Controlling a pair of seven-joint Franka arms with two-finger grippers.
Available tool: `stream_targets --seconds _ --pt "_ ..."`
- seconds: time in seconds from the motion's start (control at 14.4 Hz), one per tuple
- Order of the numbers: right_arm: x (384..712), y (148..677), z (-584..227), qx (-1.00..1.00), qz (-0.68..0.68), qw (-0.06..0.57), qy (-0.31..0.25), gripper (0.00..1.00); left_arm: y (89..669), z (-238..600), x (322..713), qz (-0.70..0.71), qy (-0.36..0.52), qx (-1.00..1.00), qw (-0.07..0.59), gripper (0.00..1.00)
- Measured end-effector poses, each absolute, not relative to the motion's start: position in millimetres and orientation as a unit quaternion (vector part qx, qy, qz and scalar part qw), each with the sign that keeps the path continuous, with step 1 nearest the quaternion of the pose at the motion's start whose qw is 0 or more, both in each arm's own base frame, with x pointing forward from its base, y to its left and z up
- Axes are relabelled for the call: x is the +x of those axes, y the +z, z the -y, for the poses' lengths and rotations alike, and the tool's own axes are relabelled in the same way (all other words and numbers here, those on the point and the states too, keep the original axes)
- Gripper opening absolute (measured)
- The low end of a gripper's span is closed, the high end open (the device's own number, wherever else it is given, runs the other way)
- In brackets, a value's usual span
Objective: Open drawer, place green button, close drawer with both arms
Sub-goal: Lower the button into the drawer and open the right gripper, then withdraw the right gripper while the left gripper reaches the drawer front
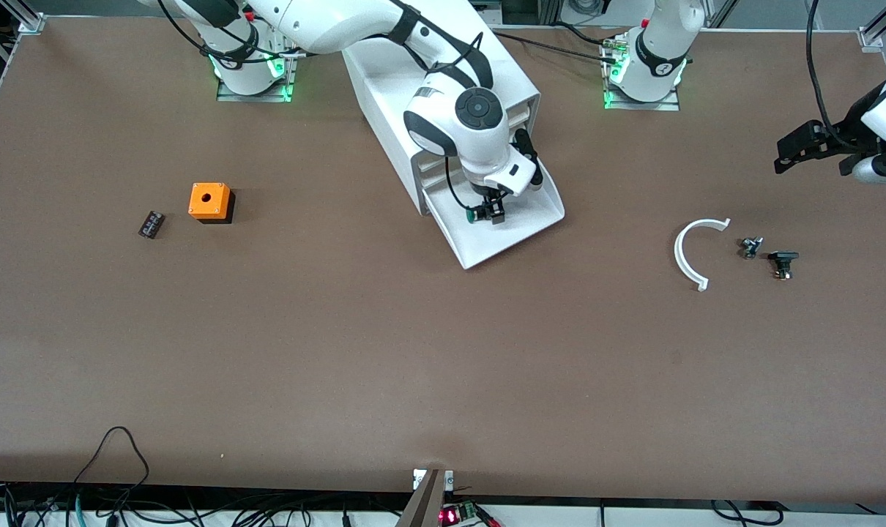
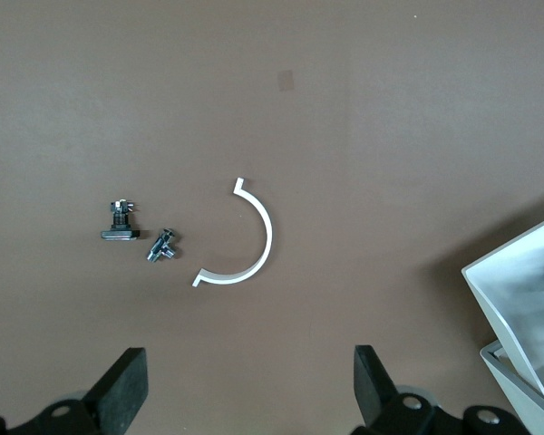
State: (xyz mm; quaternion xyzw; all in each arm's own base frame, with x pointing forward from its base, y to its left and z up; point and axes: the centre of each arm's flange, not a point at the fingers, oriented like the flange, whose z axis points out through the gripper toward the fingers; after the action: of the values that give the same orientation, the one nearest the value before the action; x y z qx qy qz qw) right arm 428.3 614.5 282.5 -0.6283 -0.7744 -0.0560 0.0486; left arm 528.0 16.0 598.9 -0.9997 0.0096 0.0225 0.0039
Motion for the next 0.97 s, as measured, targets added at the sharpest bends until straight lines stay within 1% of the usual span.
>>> stream_targets --seconds 0.07,0.14,0.35,0.48,0.55,0.62,0.76,0.97 --pt "428.1 299.6 -618.3 -0.638 0.765 0.048 -0.068 0.99 598.3 -16.0 529.7 -0.010 0.019 -1.000 0.004 1.00" --pt "429.6 326.2 -620.0 -0.648 0.756 0.047 -0.082 1.00 597.5 -16.1 531.5 -0.010 0.016 -1.000 0.004 1.00" --pt "445.2 438.1 -602.6 -0.689 0.712 0.051 -0.125 1.00 583.0 -16.6 545.0 -0.010 0.004 -1.000 0.004 1.00" --pt "473.8 493.8 -562.5 -0.727 0.669 0.058 -0.140 1.00 562.1 -12.6 559.4 -0.011 0.003 -1.000 0.000 1.00" --pt "493.6 510.7 -536.1 -0.751 0.643 0.062 -0.140 1.00 548.0 -6.8 568.8 -0.005 0.001 -1.000 -0.012 1.00" --pt "515.1 518.3 -508.5 -0.776 0.614 0.062 -0.134 1.00 531.5 0.1 579.2 0.007 -0.002 -1.000 -0.028 1.00" --pt "555.4 508.3 -458.0 -0.832 0.540 0.054 -0.111 1.00 490.7 22.1 599.5 0.032 -0.001 -0.998 -0.052 1.00" --pt "594.7 480.3 -402.4 -0.920 0.382 0.034 -0.083 1.00 426.5 97.9 614.1 0.082 -0.002 -0.995 -0.064 1.00"
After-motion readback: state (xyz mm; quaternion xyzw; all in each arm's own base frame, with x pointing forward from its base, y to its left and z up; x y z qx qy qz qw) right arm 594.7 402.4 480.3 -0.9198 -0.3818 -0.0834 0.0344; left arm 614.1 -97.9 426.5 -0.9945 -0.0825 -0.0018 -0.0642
